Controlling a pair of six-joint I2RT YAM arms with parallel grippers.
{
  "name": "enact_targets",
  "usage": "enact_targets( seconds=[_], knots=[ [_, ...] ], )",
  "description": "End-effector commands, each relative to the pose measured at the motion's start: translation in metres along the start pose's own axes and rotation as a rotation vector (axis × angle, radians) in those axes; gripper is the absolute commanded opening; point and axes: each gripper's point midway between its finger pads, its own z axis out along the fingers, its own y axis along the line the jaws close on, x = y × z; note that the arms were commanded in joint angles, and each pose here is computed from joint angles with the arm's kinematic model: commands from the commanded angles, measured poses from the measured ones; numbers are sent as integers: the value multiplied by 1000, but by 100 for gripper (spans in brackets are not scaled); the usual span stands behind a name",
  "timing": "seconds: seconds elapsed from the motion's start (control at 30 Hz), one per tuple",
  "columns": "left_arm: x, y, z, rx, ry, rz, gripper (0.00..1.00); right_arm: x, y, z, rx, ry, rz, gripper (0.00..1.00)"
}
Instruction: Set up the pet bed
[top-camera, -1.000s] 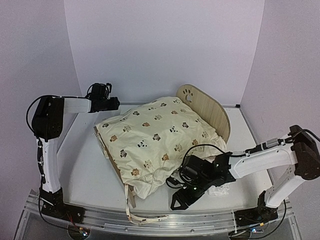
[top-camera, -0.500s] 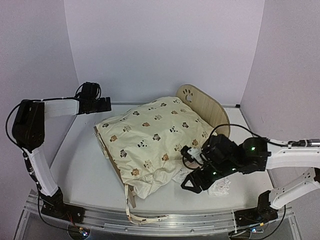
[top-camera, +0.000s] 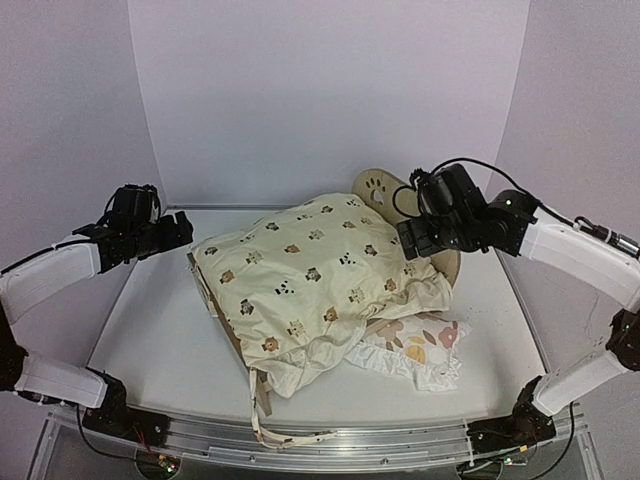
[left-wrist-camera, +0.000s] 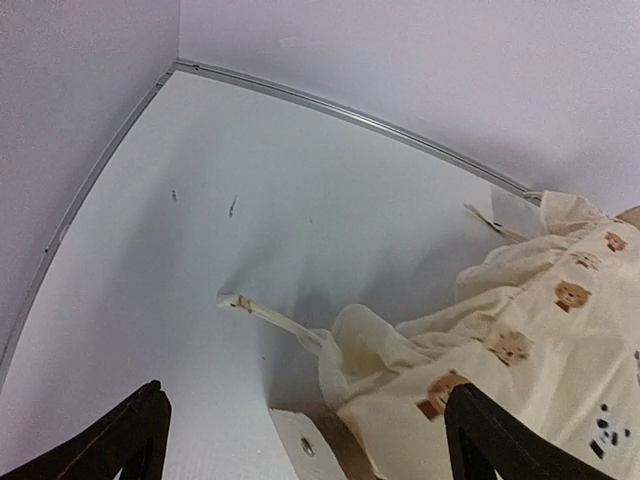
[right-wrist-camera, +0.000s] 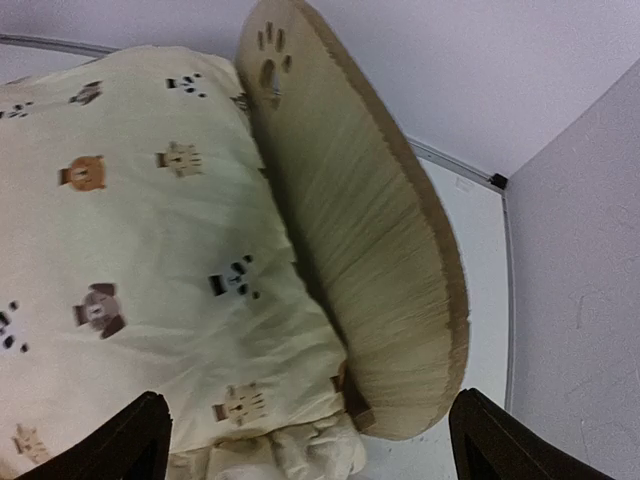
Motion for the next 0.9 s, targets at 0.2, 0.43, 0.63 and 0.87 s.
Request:
enact_targets(
  seconds=[0.2, 0.43, 0.63, 0.87],
  knots=[
    [54, -54, -62, 211, 125, 8, 84, -31, -53, 66, -30, 93, 122, 98],
    [101, -67, -52, 361, 225, -6, 79, -15, -59, 112, -71, 189, 182, 89],
    [108, -72, -33, 376, 210, 6, 76, 4, -53, 101, -127, 214, 231, 35],
    [97, -89, 11, 348, 171, 26, 74, 40, -61, 71, -96, 242, 342, 13]
  ],
)
